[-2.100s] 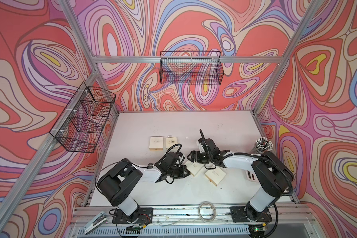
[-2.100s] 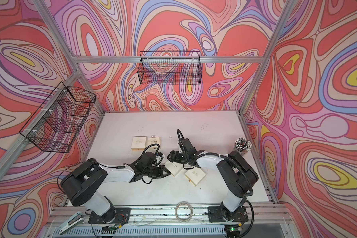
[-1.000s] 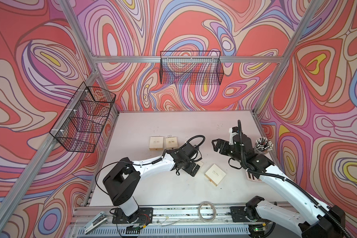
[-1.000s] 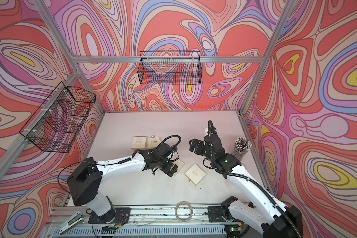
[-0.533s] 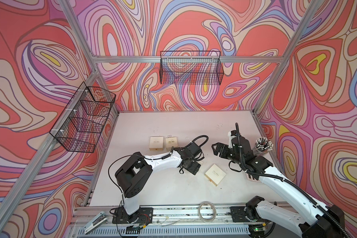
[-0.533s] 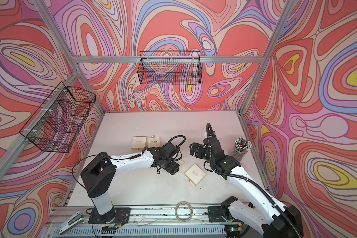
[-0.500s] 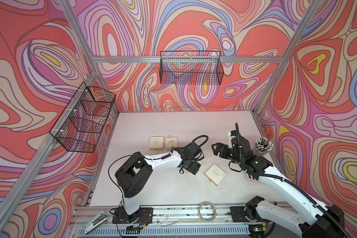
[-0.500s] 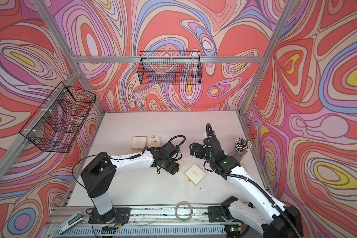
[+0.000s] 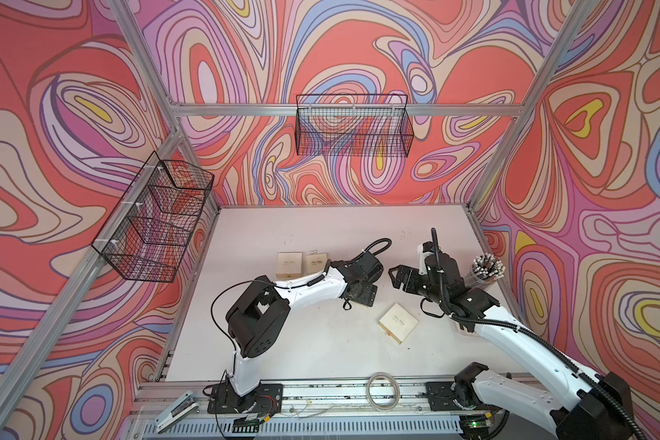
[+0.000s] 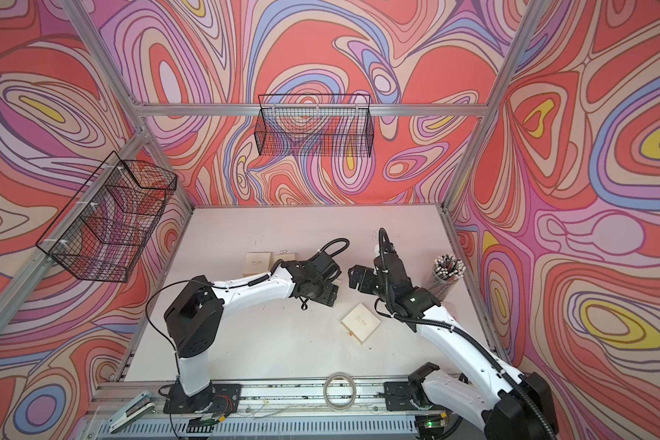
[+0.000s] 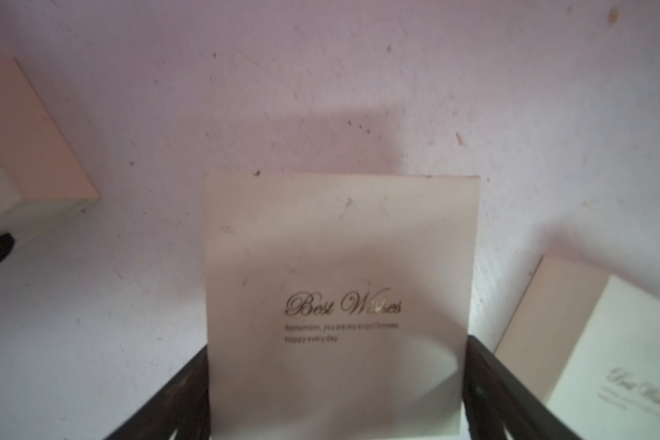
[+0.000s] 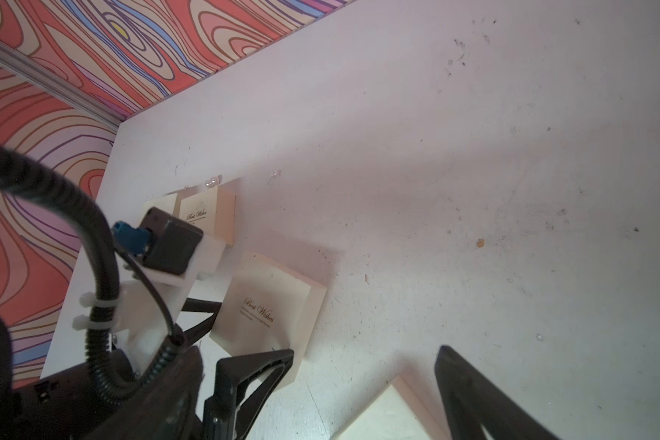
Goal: Take out the earrings from the drawer-style jewelry box
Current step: Pick up the jewelry box from the center of the board, then place the jewelry box at the center of the board.
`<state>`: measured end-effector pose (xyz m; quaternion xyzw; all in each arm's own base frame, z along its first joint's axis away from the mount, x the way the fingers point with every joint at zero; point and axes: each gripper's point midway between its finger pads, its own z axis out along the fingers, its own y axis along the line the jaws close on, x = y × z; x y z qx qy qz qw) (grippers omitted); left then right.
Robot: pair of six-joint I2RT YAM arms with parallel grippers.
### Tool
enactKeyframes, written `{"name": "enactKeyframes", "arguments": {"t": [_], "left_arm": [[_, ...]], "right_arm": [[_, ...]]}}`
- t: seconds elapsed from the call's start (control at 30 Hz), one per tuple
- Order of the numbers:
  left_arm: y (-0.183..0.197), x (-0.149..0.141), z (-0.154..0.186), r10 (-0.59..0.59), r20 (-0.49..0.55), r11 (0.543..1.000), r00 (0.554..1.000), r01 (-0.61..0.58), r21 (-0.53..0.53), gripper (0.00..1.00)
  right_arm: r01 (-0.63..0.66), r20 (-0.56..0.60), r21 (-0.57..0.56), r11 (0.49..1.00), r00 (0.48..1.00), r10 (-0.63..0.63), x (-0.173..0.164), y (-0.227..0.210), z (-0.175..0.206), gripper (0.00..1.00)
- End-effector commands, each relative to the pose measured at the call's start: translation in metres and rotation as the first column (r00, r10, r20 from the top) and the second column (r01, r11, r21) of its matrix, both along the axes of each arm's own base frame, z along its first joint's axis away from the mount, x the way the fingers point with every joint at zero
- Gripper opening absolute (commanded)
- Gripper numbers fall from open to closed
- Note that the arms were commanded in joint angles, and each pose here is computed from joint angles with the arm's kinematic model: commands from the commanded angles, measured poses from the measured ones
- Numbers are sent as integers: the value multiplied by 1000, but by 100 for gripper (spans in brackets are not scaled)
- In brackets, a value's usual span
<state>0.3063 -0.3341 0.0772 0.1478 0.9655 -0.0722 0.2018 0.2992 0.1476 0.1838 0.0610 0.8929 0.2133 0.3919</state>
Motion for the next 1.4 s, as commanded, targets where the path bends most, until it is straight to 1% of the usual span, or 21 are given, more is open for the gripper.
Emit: {"name": "enactKeyframes", "arguments": {"t": [0.0,0.1,0.17,0.27,0.37,0.5,0.73,0.8,1.23,1.37], "left_arm": [[9,14,9,118,7,992,993,-118,44,73],[8,28,9,161,-11,987,987,-161,24,73],[15,38,7,199,-15,979,980,-199,38,73],[19,51,4,239,-41,971,970,-239,17,73],[24,60,4,272,-39,962,961,-272,18,73],[33,62,-6,314,-64,949,947,-311,47,73],[30,68,-14,324,-73,946,943,-322,38,73],[29,70,-19,330,-90,944,940,-328,32,73],[24,84,-34,352,-122,936,928,-352,23,74],[24,87,-33,360,-124,933,925,-360,19,77]], "right_arm": [[24,30,-13,1000,999,-23,-1,-8,7,98],[35,37,-18,999,999,-34,-6,-13,10,98],[46,40,-27,999,998,-45,-9,-18,11,98],[60,39,-44,997,998,-58,-12,-23,9,98],[59,36,-49,997,998,-58,-13,-24,9,98],[56,34,-41,998,998,-55,-11,-21,8,98],[40,9,-32,999,999,-40,-10,-16,-3,98],[38,3,-31,999,999,-38,-11,-16,-5,98],[33,-15,-31,999,999,-34,-13,-15,-13,97],[33,-14,-35,999,999,-34,-13,-16,-13,97]]}}
